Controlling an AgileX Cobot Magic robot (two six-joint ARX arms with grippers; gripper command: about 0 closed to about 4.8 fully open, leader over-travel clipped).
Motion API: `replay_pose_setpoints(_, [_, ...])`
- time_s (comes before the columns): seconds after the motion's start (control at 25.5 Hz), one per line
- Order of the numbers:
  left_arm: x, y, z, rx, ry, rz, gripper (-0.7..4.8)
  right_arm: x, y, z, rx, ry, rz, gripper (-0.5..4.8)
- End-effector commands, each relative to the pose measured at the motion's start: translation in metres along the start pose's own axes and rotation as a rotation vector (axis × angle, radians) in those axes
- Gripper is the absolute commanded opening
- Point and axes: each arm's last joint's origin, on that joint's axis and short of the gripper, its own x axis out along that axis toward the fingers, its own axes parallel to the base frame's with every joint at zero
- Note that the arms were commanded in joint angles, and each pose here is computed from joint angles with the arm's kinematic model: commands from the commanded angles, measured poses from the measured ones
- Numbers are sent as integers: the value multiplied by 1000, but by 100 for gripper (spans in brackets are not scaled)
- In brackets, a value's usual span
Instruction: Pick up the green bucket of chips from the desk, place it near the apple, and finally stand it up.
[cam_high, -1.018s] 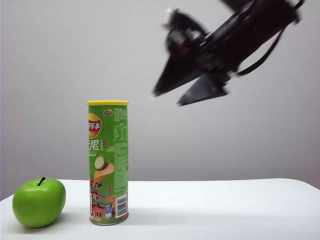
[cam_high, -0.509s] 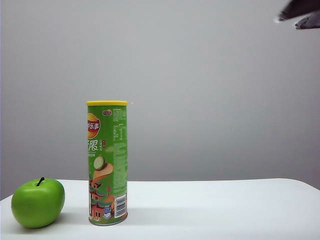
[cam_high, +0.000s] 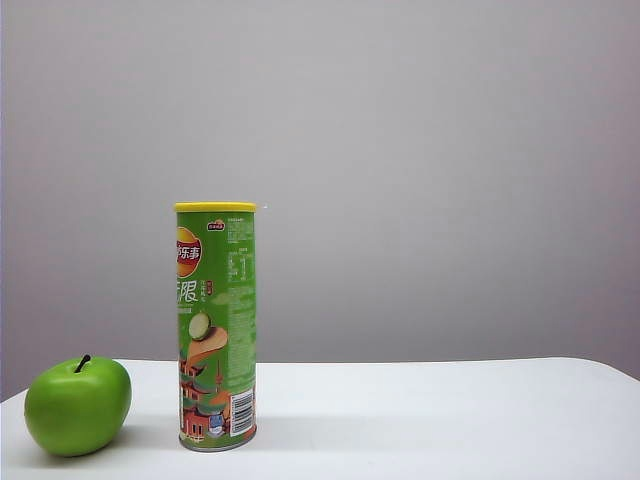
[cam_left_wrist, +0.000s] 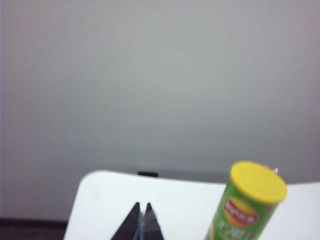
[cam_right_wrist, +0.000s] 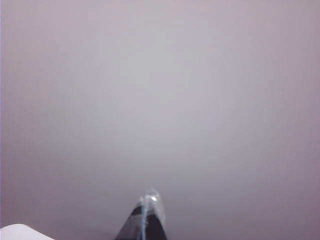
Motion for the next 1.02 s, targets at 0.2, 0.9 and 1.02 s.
replay_pose_setpoints(0.2, [15,4,-34,-7,-3,35,-5,-22,-1,-51,99,23,-145,-8])
replay_pose_setpoints(0.9, [18,40,-63,-51,103,149,-5,-40,-3,-104,23,291,-275,-7])
replay_pose_setpoints(1.02, [17,41,-63,-61,98,153,-5,-41,-5,-105,20,298,-342,-7])
